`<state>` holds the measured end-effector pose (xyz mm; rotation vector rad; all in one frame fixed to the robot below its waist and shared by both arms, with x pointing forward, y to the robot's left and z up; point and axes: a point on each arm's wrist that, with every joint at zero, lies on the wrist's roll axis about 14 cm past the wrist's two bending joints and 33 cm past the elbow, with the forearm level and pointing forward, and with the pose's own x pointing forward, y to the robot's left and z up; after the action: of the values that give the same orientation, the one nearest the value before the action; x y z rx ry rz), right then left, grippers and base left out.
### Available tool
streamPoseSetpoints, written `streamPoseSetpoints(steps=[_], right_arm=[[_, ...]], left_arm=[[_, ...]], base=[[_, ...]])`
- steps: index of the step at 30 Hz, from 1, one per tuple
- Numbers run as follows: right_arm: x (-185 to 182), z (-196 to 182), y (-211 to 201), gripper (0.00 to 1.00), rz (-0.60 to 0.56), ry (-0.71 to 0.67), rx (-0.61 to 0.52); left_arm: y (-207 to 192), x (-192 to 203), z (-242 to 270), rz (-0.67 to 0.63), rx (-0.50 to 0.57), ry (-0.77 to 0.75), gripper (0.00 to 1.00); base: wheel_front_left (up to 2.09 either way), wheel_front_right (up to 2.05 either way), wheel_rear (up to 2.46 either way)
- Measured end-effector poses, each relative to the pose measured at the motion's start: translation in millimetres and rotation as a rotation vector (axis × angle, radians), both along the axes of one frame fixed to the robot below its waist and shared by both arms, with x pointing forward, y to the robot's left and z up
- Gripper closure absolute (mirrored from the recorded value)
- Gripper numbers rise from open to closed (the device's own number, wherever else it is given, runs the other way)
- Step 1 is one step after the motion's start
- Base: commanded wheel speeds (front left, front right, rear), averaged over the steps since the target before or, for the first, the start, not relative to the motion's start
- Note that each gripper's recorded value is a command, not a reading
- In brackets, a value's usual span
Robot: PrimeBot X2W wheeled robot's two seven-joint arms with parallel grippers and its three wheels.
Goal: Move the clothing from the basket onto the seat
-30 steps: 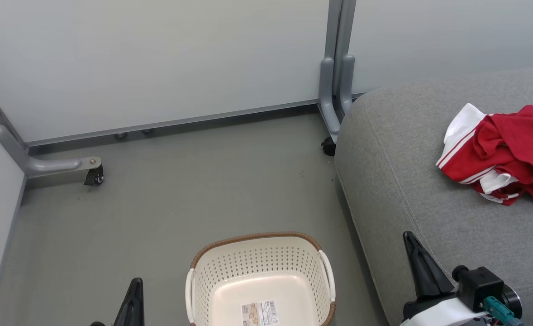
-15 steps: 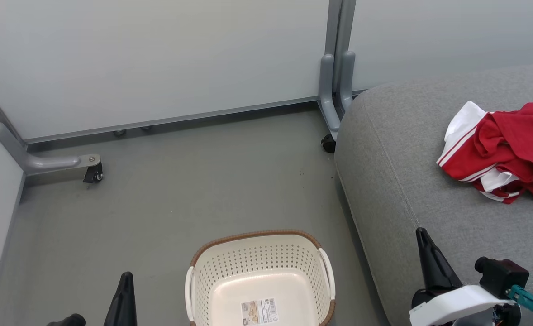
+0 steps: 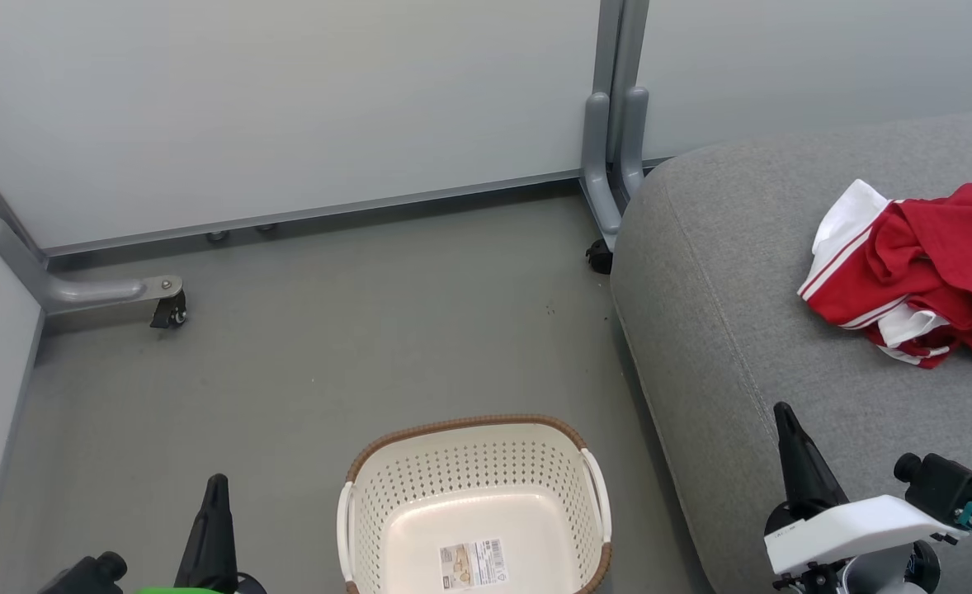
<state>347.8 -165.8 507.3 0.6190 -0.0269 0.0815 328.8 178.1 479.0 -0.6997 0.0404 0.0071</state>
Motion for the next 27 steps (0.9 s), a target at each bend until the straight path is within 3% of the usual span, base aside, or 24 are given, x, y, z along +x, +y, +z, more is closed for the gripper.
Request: streamPoseSetpoints(steps=[27], right_arm=[[15.0, -2.7, -16.4, 1.0, -0.04, 0.057, 0.349]], left_arm=[[10.6, 21.4, 6.5, 0.034, -0.317, 0.011, 1.0]], base=[[0.0, 0.0, 0.0]])
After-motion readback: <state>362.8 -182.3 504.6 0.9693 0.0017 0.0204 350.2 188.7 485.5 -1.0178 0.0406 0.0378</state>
